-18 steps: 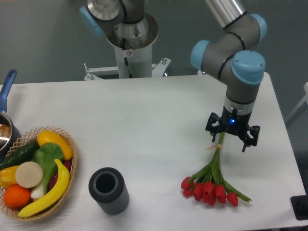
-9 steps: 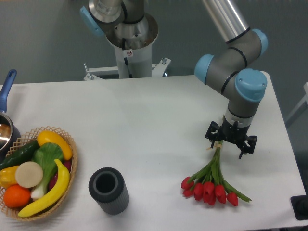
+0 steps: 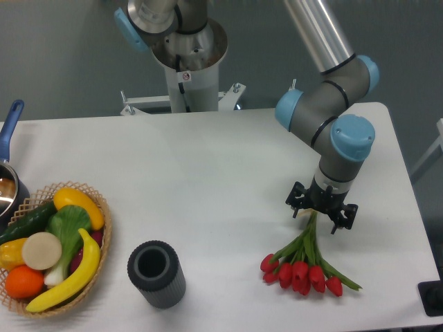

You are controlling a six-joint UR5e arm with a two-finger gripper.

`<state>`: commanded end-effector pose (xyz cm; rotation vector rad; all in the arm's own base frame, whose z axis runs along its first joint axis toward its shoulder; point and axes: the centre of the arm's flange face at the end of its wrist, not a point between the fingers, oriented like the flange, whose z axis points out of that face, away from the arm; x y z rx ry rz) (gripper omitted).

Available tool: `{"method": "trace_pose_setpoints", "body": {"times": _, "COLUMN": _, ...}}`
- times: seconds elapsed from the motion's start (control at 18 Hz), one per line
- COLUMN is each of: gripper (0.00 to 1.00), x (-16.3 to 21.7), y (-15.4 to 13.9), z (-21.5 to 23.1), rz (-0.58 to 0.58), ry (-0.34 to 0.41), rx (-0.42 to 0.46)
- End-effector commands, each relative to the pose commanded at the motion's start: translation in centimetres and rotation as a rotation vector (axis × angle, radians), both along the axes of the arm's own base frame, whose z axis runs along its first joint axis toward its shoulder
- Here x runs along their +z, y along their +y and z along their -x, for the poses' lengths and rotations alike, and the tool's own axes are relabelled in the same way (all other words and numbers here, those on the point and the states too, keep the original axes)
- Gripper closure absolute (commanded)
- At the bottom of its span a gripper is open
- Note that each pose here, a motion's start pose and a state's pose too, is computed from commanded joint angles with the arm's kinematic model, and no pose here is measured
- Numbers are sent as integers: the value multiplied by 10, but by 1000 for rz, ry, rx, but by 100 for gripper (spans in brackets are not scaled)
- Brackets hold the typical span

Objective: Pick up the flowers from the table
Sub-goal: 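Lower the open gripper down around the tulip stems, then close the gripper on the tulip stems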

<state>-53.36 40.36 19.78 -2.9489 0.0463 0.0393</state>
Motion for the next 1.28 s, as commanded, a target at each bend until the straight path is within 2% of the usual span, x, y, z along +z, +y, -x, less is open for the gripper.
{"method": "trace_pose_setpoints", "body": {"times": 0.28, "gripper": 2, "x": -8, "y": 11, "z": -2, "rz": -3, "ry": 6, "rx": -11}}
{"method": "trace_pose_setpoints", "body": {"times": 0.5, "gripper": 16, "x": -7, "y": 12, "z": -1, "rz": -5, "ry": 11, "rx": -14}}
{"method": "trace_pose_setpoints", "body": {"times": 0.61, "gripper": 35, "x": -8, "y": 10, "z": -2, "rz": -4, "ry": 8, "rx": -12}}
{"method": "trace_pose_setpoints", "body": {"times": 0.89, "gripper": 41, "x": -7, "y": 12, "z": -1, "rz": -6, "ry": 14, "rx": -17}}
{"method": "trace_pose_setpoints", "body": {"times": 1.0, "gripper": 52, "x": -7, "y": 11, "z": 0, "rz": -6, "ry": 14, "rx": -15}}
{"method": "trace_pose_setpoints", "body": {"times": 1.17, "gripper": 55, "x": -6, "y": 11, "z": 0, "rz": -7, "ry": 16, "rx": -17}}
{"method": "trace_pose_setpoints", "body": {"times": 1.28, "gripper": 68, "x": -6, "y": 11, "z": 0, "rz": -7, "ry": 14, "rx": -11}}
